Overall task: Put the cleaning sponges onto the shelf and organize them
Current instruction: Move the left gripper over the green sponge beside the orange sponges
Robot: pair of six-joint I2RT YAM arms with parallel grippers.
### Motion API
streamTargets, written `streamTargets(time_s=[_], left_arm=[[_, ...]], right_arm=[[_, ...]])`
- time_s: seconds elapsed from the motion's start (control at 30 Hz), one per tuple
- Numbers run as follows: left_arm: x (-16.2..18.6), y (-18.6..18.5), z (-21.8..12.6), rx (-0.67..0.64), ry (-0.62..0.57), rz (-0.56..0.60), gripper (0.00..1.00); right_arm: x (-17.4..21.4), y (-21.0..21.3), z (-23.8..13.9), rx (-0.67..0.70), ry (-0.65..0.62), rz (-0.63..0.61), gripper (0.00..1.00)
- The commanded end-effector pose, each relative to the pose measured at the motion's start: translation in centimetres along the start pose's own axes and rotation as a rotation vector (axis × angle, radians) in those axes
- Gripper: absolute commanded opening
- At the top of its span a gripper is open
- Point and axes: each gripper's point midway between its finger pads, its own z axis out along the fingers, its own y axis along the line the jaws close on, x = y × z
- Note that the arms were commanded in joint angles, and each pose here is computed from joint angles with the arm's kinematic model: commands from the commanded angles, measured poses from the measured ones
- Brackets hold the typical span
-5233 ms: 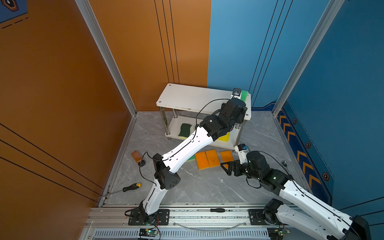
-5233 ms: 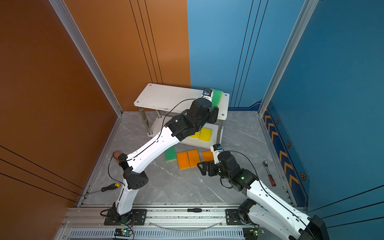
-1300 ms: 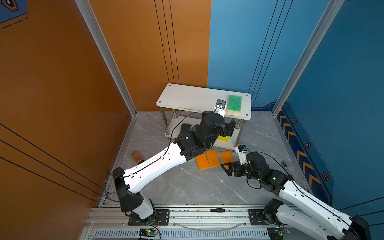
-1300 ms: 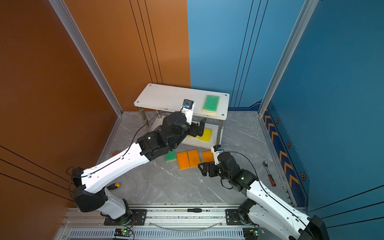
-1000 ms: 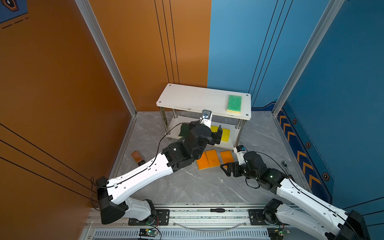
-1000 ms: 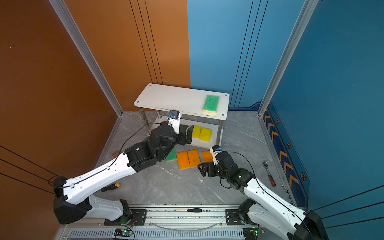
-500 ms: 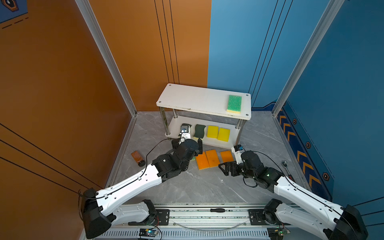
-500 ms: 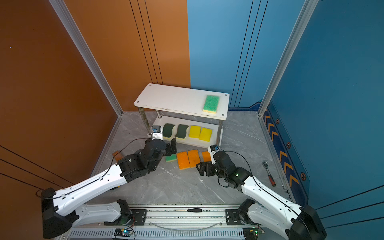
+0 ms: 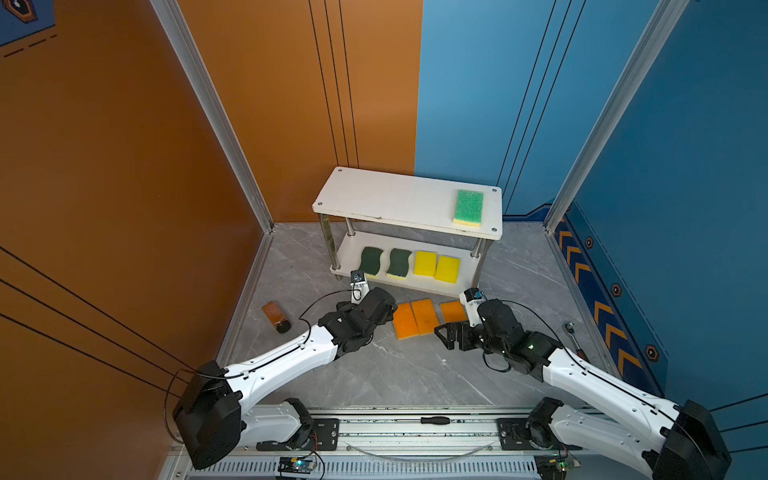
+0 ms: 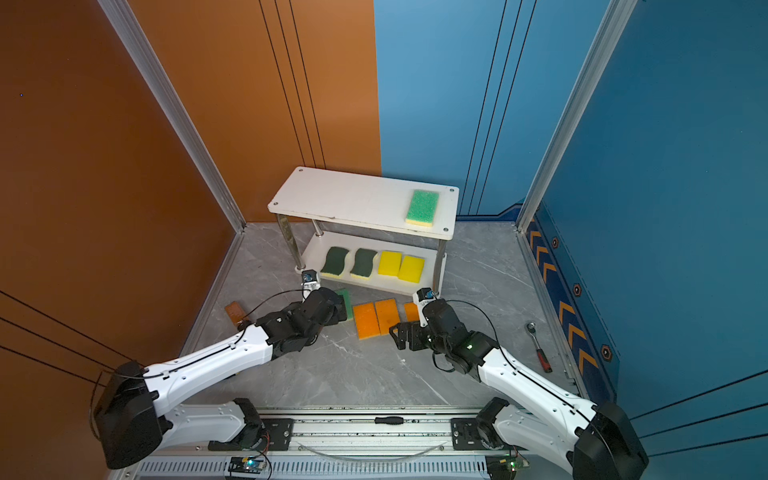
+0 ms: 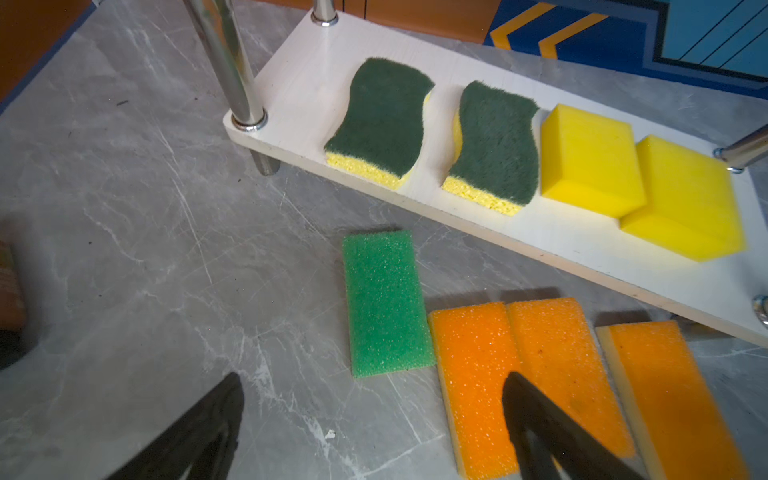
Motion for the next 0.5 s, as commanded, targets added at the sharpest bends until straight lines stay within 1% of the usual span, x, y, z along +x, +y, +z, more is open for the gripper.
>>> streamTargets(time_s=[0.0, 0.3, 0.47], left_arm=[[1.5, 0.3, 1.1, -0.013, 0.058, -0.019, 0.98], [3.4, -0.5, 3.4, -0.012, 0.122, 0.001, 0.98], [3.7, -0.6, 4.4, -0.023, 0.138, 0.015, 0.97]], right_arm=[[-1.2, 0.3, -0.4, 0.01, -0.042, -0.003, 1.0], [-1.1, 0.2, -0.4, 0.011, -0.038, -0.006, 1.0], [-1.0, 0.1, -0.4, 0.014, -0.039, -0.007, 1.0]])
